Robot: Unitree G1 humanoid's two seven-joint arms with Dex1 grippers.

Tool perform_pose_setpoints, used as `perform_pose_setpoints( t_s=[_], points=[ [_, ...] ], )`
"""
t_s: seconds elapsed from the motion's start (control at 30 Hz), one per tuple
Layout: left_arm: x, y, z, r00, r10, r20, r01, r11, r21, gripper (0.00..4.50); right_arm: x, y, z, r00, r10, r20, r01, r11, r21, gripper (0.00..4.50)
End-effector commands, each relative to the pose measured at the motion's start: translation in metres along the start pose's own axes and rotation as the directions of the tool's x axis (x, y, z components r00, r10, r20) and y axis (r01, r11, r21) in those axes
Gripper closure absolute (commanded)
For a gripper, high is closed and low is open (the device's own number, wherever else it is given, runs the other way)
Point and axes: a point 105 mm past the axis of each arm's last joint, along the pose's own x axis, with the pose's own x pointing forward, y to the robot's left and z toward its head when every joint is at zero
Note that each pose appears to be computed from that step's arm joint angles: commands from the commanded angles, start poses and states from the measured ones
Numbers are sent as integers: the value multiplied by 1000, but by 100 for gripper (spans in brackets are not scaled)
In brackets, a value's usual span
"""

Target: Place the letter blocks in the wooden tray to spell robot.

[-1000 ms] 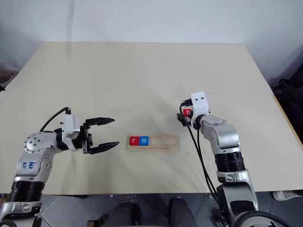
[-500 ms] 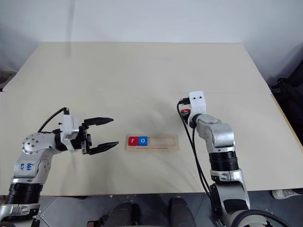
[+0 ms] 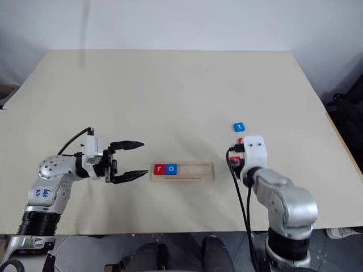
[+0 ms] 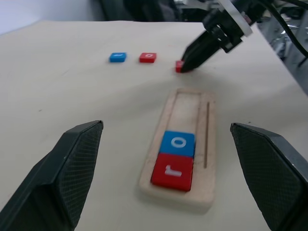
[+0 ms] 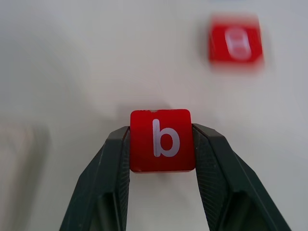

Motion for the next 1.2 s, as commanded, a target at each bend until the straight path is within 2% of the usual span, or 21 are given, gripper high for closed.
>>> perform_pose_setpoints(
  t_s=[0.03, 0.1, 0.27, 0.4, 0.47, 0.57, 0.63, 0.8, 0.97, 1.2],
  points=[
    [2, 2, 5, 1000, -25, 18, 25, 1000, 11, 0, -12, -1, 1, 999, -39, 35, 39, 999, 8, 304],
    [3, 3, 5, 999, -32, 18, 32, 999, 11, 0, -12, -1, -2, 999, -45, 29, 45, 999, 15, 304],
    [4, 7, 6, 999, -42, 19, 41, 999, 17, 0, -13, 8, 3, 996, 48, 76, -49, 999, 6, 129],
    [1, 8, 5, 999, -30, 12, 30, 999, 20, 0, -27, 2, 9, 969, 234, 81, -229, 971, -66, 4],
    [-1, 8, 4, 1000, -21, 8, 21, 1000, 21, 0, -38, -5, 13, 938, 331, 103, -317, 939, -135, 4],
    [-4, 8, 3, 1000, -11, 6, 11, 1000, 22, 0, -53, -15, 8, 880, 469, 79, -419, 842, -339, 4],
    [-6, 7, 2, 1000, -5, 3, 5, 1000, 27, 0, -56, -26, 1, 853, 521, 24, -451, 761, -466, 4],
    [-9, 5, 4, 1000, 10, 2, -10, 999, 39, 0, -46, -63, -5, 808, 584, -80, -478, 570, -668, 4],
    [-8, -2, 5, 1000, 10, 4, -11, 999, 42, 0, -23, -62, 13, 729, 667, -153, -540, 424, -727, 4],
    [-4, -8, 7, 1000, 2, 10, -3, 999, 41, 0, 2, -54, 16, 655, 706, -269, -623, 304, -721, 4]
  ],
)
